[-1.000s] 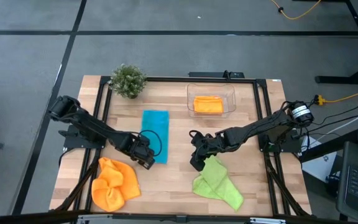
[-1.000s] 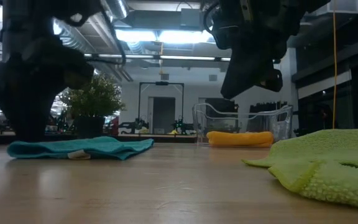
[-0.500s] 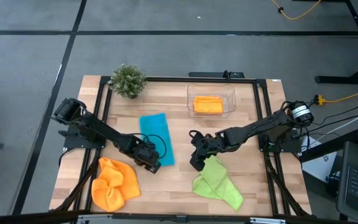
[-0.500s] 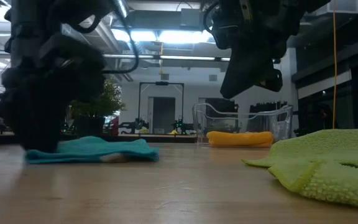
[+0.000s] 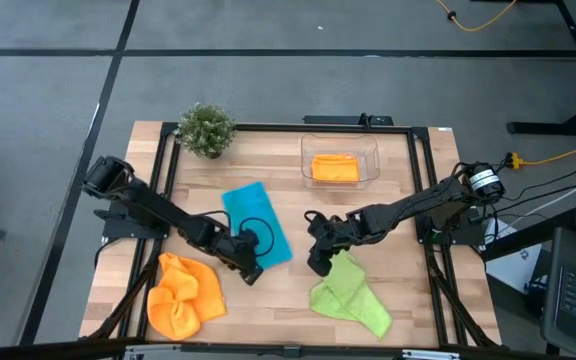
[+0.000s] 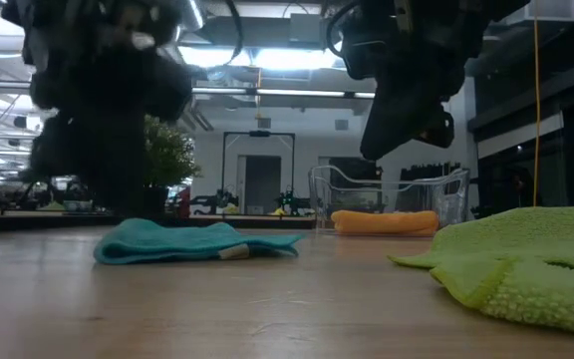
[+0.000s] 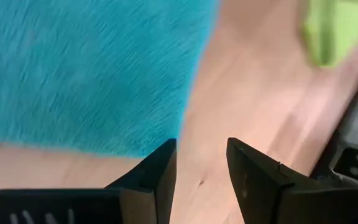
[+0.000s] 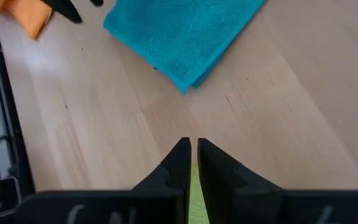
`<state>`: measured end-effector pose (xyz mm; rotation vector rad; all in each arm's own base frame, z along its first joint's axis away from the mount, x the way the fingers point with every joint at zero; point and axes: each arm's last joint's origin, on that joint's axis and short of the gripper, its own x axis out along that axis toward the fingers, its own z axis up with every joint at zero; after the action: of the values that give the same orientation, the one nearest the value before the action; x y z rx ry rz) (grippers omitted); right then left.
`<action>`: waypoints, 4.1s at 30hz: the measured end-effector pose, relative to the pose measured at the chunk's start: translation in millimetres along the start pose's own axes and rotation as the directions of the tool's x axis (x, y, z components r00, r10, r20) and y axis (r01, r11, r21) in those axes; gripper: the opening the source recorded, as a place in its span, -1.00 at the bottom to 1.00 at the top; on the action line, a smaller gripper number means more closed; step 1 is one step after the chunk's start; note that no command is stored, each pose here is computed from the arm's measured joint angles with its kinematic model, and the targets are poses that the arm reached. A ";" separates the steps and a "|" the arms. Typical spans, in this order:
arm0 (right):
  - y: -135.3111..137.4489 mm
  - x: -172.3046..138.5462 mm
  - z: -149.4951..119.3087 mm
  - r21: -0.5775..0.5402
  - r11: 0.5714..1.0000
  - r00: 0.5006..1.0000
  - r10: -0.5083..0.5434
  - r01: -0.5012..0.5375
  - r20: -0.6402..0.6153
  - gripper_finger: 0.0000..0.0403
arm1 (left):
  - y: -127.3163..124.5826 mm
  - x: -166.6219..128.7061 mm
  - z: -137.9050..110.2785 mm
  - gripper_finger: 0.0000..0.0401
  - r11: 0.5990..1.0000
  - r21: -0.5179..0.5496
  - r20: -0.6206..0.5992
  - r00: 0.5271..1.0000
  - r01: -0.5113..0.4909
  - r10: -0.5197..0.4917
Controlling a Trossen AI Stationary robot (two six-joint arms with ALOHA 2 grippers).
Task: Fold microfiber towels
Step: Fold the blue microfiber cloth
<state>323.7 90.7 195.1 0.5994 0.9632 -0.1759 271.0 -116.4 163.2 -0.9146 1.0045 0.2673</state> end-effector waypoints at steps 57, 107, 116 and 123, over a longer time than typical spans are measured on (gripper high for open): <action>10.1 87.0 44.5 -0.721 0.682 0.991 0.115 -0.125 -0.062 0.37 | -4.6 4.0 -25.0 0.08 0.822 0.522 0.271 0.958 -0.228 0.093; -10.6 116.5 26.0 -0.684 0.729 0.988 -0.115 0.011 -0.107 -0.68 | 8.9 47.7 -52.2 -0.76 0.816 0.510 0.216 0.959 -0.273 0.185; -0.3 108.9 35.1 -0.582 0.813 0.976 -0.112 -0.016 -0.184 -0.96 | 4.9 41.3 -51.4 -0.99 0.867 0.448 0.179 0.972 -0.218 0.151; 25.0 76.4 60.6 -0.562 0.827 0.934 -0.173 -0.035 -0.314 -0.98 | -8.9 11.4 -50.3 -1.00 0.912 0.405 0.090 0.995 -0.068 0.034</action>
<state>420.8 87.0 168.7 0.0408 1.3197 0.1612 251.7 -162.6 147.8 -0.4924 0.9623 0.1281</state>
